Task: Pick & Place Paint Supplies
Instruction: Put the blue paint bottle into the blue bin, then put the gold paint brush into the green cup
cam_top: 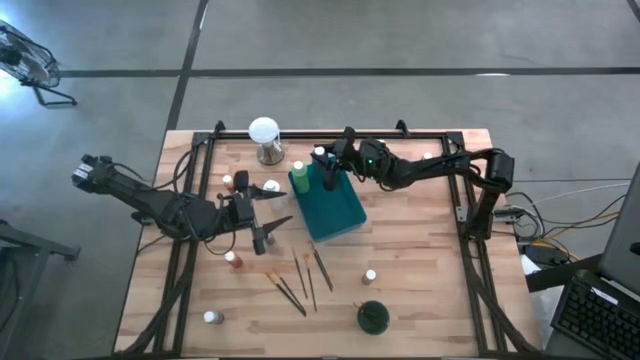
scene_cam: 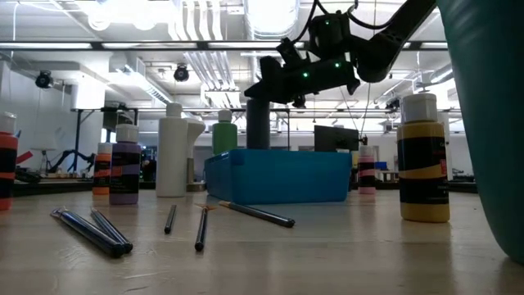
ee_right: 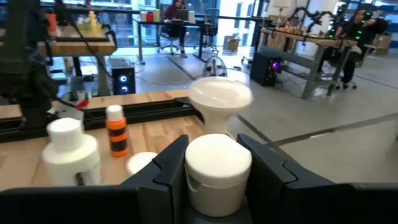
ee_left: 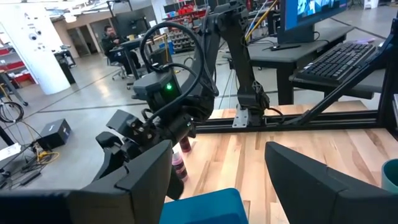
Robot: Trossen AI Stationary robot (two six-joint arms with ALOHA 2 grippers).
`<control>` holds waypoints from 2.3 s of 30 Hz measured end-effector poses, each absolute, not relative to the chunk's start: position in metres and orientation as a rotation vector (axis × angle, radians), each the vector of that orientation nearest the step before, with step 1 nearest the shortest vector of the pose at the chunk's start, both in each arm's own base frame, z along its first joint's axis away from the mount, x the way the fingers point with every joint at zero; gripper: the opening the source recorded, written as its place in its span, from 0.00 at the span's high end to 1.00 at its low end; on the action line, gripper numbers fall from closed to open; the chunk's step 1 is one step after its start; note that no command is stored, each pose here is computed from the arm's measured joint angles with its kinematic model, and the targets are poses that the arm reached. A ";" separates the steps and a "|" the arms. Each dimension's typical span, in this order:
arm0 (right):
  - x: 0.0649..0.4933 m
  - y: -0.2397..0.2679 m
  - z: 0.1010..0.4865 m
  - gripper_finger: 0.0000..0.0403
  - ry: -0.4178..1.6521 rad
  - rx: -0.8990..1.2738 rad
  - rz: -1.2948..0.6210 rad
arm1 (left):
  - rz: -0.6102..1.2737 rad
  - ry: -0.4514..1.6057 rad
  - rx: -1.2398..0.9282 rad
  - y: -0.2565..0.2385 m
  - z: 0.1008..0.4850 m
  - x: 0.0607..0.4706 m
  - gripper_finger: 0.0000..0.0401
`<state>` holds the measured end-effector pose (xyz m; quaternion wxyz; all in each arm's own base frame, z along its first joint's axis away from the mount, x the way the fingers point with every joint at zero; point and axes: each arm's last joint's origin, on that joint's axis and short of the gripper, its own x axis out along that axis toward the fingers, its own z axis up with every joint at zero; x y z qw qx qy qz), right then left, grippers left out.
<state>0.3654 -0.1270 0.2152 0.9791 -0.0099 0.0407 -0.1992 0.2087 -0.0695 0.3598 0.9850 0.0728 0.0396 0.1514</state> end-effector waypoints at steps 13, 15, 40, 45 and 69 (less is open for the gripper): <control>0.369 -0.140 0.191 0.72 0.110 0.020 -0.402 | 0.305 0.066 0.142 -0.069 0.362 0.208 0.35; 0.372 -0.140 0.191 0.72 0.098 0.022 -0.394 | 0.305 0.064 0.143 -0.069 0.362 0.208 0.35; 0.378 -0.142 0.167 0.72 0.116 0.043 -0.359 | 0.307 0.066 0.175 -0.069 0.362 0.208 0.35; 0.378 -0.142 0.167 0.72 0.123 0.053 -0.360 | 0.310 0.067 0.176 -0.069 0.362 0.208 0.35; 0.378 -0.141 0.167 0.42 0.118 0.073 -0.357 | 0.313 0.067 0.172 -0.069 0.362 0.208 0.35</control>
